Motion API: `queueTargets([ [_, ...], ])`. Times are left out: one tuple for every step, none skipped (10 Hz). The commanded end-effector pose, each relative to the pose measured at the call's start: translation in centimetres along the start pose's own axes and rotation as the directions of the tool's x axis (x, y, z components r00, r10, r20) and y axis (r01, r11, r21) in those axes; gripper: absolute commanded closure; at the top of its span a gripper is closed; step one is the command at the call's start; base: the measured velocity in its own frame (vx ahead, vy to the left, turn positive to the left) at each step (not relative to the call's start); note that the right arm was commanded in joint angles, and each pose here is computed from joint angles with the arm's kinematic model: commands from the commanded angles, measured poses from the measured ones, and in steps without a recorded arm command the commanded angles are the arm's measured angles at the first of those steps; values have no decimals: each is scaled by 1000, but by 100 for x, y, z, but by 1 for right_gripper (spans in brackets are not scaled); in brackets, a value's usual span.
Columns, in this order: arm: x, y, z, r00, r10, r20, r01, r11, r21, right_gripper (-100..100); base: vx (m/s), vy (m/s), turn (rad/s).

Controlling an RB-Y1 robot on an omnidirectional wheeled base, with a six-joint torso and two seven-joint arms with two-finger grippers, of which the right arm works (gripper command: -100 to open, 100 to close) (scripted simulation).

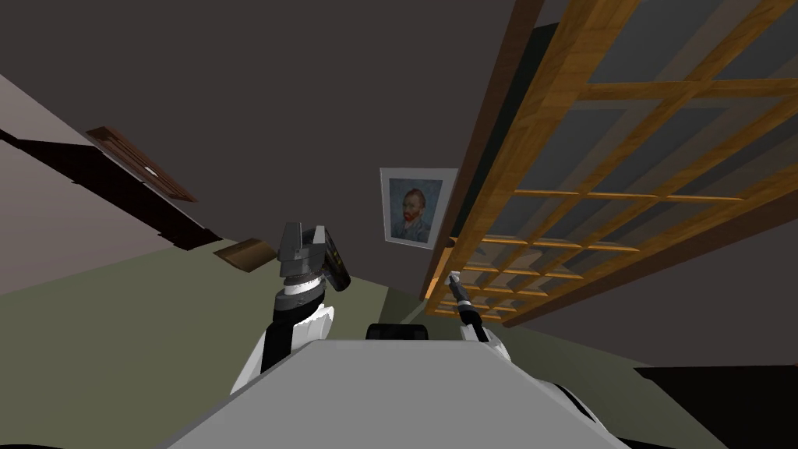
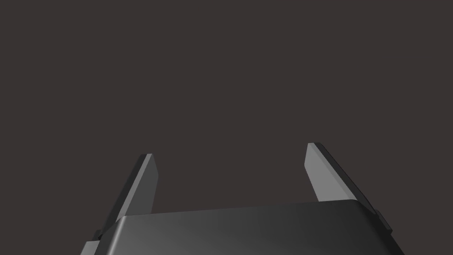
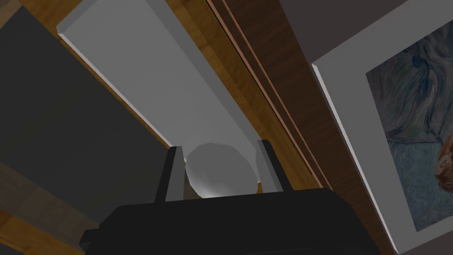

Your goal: Pull the door open

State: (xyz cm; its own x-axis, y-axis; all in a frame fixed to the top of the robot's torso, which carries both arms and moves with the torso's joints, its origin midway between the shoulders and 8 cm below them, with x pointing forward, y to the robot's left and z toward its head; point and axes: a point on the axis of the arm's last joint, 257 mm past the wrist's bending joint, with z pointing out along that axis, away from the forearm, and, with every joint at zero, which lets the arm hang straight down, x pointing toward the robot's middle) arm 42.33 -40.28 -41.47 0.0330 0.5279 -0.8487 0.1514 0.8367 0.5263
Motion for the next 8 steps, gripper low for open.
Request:
queueTargets([
  [-89, -92, -24, 999, 42, 12, -42, 999, 14, 100, -25, -9, 26],
  [-94, -97, -28, 997, 72, 15, -72, 997, 14, 100, -32, -10, 44],
  [-94, -97, -28, 997, 78, 15, -78, 997, 14, 100, -23, -8, 14],
  [-94, -97, -28, 997, 78, 15, -78, 997, 14, 100, -9, -2, -6],
  [-94, -97, -28, 997, 78, 15, -78, 997, 14, 100, 0, 0, 0],
  [-94, -97, -28, 997, 78, 15, -78, 997, 14, 100, 0, 0, 0],
  [-99, -103, -33, 993, 114, 17, -114, 993, 15, 100, -8, 2, 24],
  [-104, -108, -38, 989, 147, 20, -147, 989, 15, 100, -32, -8, 47],
])
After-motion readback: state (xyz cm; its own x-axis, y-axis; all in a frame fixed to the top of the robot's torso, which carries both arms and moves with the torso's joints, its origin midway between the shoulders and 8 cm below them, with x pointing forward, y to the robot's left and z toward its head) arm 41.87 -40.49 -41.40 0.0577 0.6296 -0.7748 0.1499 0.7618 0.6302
